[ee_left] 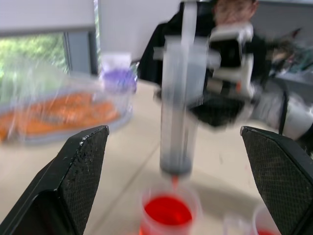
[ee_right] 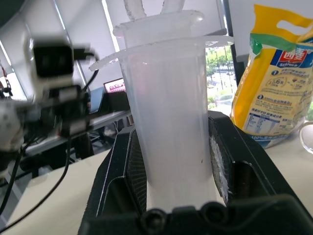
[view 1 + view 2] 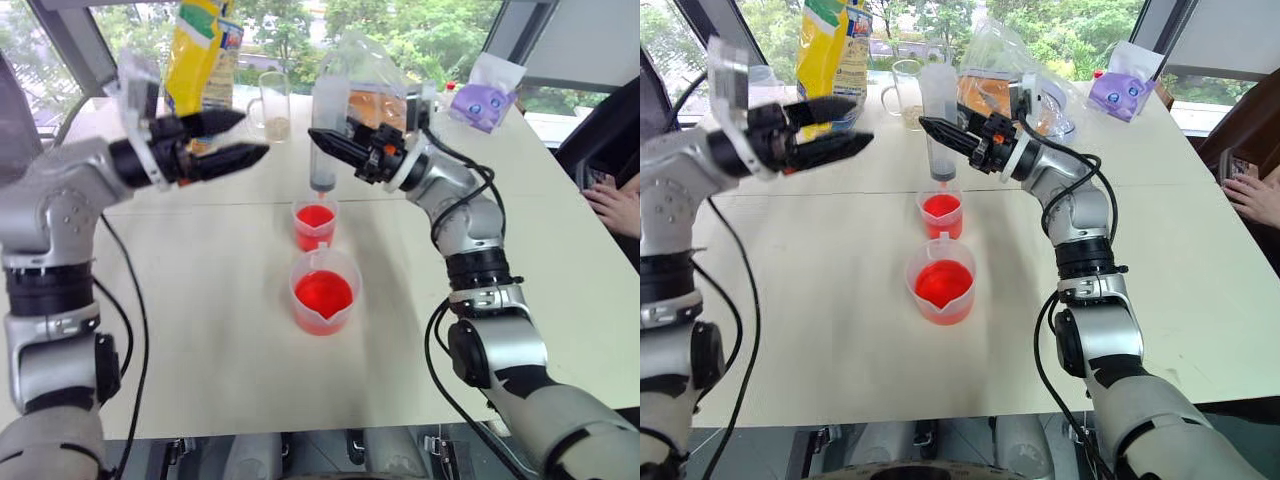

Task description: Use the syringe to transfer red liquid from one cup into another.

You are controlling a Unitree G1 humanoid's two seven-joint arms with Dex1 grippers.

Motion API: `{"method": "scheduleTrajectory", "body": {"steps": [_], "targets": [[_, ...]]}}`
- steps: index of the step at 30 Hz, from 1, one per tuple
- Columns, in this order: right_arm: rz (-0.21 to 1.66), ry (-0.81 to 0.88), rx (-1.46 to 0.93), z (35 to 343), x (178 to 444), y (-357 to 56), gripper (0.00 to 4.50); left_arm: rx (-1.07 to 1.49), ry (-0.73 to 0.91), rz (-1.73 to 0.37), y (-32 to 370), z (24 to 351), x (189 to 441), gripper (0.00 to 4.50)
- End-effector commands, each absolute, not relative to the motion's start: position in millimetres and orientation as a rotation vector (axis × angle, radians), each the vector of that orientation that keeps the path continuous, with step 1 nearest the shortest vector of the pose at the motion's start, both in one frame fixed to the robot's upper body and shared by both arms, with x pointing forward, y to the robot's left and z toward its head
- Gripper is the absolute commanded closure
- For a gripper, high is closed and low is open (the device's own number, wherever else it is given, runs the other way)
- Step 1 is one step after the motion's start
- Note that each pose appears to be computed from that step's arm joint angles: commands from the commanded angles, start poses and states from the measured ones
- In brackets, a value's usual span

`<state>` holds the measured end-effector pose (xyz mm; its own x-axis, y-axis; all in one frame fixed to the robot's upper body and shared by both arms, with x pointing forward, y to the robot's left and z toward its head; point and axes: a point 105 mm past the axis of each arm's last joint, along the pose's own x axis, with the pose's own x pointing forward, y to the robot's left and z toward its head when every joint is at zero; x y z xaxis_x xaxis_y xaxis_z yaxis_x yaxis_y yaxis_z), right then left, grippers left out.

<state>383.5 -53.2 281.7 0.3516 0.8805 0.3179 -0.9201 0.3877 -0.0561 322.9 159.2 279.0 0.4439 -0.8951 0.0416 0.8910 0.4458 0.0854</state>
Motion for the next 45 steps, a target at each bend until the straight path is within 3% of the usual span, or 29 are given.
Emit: {"method": "scheduleTrajectory", "body": {"steps": [1, 5, 14, 20, 27, 28, 32, 33, 39, 45], "targets": [[1.025, -0.334, 0.152, 331, 388, -83, 3.13, 0.114, -0.09, -1.15, 157, 279, 303, 0.05], [0.85, -0.024, 0.186, 320, 402, -120, 3.13, 0.104, -0.062, -1.182, 154, 267, 290, 0.05], [0.484, 0.708, 0.108, 214, 375, -190, 3.13, 0.078, -0.024, -1.199, 144, 245, 282, 0.05], [0.304, 0.879, 0.124, 164, 366, -220, 3.13, 0.075, -0.014, -1.206, 138, 238, 279, 0.05], [0.268, 0.933, 0.104, 135, 357, -229, 3.13, 0.074, -0.009, -1.199, 137, 236, 279, 0.05], [0.268, 0.931, 0.105, 134, 357, -230, 2.12, 0.074, -0.008, -1.198, 137, 236, 279, 0.0], [0.303, 0.885, 0.082, 144, 356, -229, 0.28, 0.063, -0.003, -1.204, 137, 235, 276, 0.0], [0.319, 0.869, 0.068, 149, 356, -229, 0.07, 0.06, -0.002, -1.206, 137, 235, 276, 0.0], [0.532, 0.628, -0.168, 202, 343, -217, 0.07, 0.067, 0.01, -1.209, 141, 236, 271, 0.0], [0.882, 0.466, -0.299, 249, 294, -189, 0.07, 0.094, 0.059, -1.208, 152, 233, 258, 0.0]]}}
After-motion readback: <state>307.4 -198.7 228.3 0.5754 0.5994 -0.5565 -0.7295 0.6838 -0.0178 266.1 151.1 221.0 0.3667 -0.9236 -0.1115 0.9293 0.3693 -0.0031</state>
